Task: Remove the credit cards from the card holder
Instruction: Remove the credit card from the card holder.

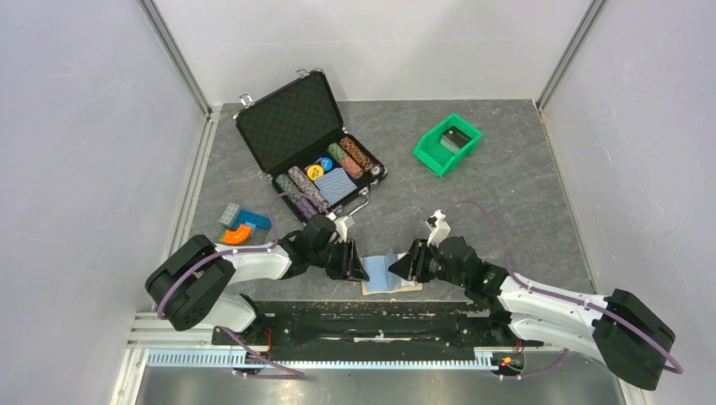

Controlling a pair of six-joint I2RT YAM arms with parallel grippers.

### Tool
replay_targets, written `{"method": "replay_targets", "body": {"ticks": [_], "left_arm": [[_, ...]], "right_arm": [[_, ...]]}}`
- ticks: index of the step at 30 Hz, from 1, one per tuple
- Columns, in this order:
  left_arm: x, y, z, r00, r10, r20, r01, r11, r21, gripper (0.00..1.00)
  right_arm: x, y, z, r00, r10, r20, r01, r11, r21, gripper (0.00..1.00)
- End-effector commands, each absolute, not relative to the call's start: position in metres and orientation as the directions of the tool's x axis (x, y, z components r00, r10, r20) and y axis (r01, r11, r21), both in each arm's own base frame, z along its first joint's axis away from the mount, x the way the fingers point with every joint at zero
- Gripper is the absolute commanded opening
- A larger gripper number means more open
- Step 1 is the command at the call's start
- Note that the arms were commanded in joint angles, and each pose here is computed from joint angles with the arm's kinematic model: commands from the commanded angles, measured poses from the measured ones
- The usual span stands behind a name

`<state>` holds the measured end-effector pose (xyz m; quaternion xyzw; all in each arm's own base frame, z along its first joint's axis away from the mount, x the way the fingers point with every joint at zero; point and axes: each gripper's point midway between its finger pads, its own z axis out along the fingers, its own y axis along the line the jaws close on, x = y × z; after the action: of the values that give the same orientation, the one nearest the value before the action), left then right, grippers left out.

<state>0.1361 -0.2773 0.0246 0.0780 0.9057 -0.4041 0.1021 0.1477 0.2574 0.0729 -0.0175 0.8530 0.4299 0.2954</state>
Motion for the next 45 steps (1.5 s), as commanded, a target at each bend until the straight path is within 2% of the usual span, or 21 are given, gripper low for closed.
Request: {"method": "replay_targets", "body": {"ticks": [1, 8, 13, 17, 22, 28, 31, 37, 43, 45], "left_arm": [[0.137, -0.287, 0.036, -0.965, 0.043, -0.257, 0.227, 0.625, -0.747, 0.41], [0.14, -0.284, 0.042, -0.96, 0.03, -0.277, 0.232, 0.636, -0.736, 0.42], [0.143, -0.277, 0.05, -0.952, 0.026, -0.304, 0.243, 0.666, -0.705, 0.46], [0.151, -0.272, 0.067, -0.938, 0.0, -0.346, 0.249, 0.694, -0.676, 0.49], [0.159, -0.277, 0.093, -0.919, -0.031, -0.393, 0.274, 0.664, -0.695, 0.5], [0.156, -0.287, 0.089, -0.931, -0.008, -0.366, 0.28, 0.629, -0.725, 0.49], [0.154, -0.295, 0.086, -0.936, -0.005, -0.351, 0.278, 0.6, -0.75, 0.45], [0.149, -0.295, 0.078, -0.943, 0.01, -0.332, 0.27, 0.604, -0.75, 0.45], [0.144, -0.292, 0.067, -0.949, 0.023, -0.315, 0.262, 0.615, -0.744, 0.43], [0.143, -0.292, 0.065, -0.951, 0.026, -0.309, 0.259, 0.615, -0.745, 0.42]], "right_arm": [[0.15, 0.262, 0.083, -0.814, 0.198, -0.546, -0.317, 0.636, 0.703, 0.4], [0.147, 0.259, 0.071, -0.83, 0.176, -0.529, -0.301, 0.657, 0.691, 0.38], [0.147, 0.258, 0.071, -0.827, 0.174, -0.535, -0.306, 0.659, 0.687, 0.25], [0.149, 0.26, 0.079, -0.816, 0.186, -0.547, -0.318, 0.646, 0.694, 0.21], [0.148, 0.259, 0.08, -0.812, 0.203, -0.546, -0.319, 0.63, 0.708, 0.13], [0.144, 0.26, 0.081, -0.815, 0.226, -0.533, -0.317, 0.597, 0.737, 0.17], [0.143, 0.26, 0.081, -0.818, 0.224, -0.53, -0.317, 0.595, 0.739, 0.17], [0.144, 0.258, 0.078, -0.819, 0.212, -0.534, -0.311, 0.617, 0.723, 0.17], [0.144, 0.263, 0.085, -0.816, 0.216, -0.536, -0.326, 0.593, 0.736, 0.12], [0.144, 0.264, 0.087, -0.815, 0.221, -0.535, -0.328, 0.586, 0.741, 0.18]]}}
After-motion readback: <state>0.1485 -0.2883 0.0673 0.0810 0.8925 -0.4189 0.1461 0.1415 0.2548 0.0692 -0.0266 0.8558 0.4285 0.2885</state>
